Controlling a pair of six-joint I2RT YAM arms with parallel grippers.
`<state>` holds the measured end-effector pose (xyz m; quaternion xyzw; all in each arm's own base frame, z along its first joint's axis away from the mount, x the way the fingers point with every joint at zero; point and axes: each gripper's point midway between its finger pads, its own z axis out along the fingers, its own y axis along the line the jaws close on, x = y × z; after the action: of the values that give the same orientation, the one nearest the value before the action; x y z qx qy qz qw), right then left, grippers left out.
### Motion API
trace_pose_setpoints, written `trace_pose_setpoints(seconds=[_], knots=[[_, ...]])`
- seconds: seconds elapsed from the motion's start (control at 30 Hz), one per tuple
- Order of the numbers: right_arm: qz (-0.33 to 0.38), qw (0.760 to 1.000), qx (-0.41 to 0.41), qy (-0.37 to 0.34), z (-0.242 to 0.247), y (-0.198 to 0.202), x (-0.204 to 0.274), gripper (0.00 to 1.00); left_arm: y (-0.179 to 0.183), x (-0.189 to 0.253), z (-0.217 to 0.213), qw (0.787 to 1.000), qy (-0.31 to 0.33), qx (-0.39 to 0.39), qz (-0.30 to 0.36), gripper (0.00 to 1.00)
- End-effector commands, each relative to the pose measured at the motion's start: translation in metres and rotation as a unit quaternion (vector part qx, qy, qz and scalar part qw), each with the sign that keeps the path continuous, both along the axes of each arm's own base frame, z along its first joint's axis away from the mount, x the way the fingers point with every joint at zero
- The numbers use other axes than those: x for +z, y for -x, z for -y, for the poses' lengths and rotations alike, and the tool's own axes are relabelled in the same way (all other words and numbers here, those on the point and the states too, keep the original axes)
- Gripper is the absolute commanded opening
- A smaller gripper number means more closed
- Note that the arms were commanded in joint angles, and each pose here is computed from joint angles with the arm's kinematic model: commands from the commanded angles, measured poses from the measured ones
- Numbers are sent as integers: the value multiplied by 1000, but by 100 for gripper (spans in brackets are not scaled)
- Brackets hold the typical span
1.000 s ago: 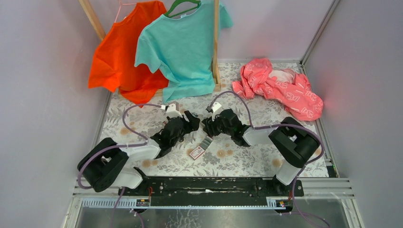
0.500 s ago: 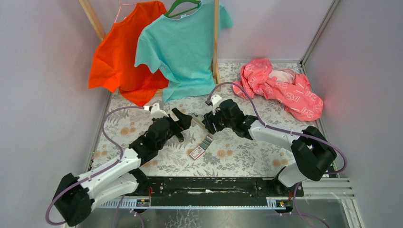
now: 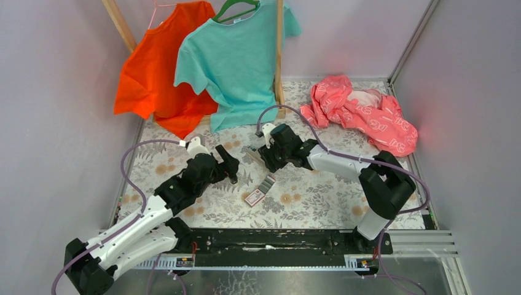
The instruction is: Load the staples into the stapler
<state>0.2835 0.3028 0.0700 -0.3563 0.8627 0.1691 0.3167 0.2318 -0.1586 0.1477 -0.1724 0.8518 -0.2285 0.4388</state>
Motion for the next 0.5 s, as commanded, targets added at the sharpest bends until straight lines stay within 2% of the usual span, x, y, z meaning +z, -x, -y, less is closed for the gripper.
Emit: trace_pose_setpoints(seconds=[0.0, 0.23, 0.47], knots=[[14, 1000, 6, 17, -8, -10, 5, 52, 7, -9, -1, 1000, -6, -1, -25, 100], [3, 999, 12, 33, -10, -9, -10, 29, 8, -20, 0, 999, -11, -3, -37, 100], [-31, 996, 7, 81, 8, 12, -54, 21, 9, -30, 2, 999, -12, -4, -48, 100]])
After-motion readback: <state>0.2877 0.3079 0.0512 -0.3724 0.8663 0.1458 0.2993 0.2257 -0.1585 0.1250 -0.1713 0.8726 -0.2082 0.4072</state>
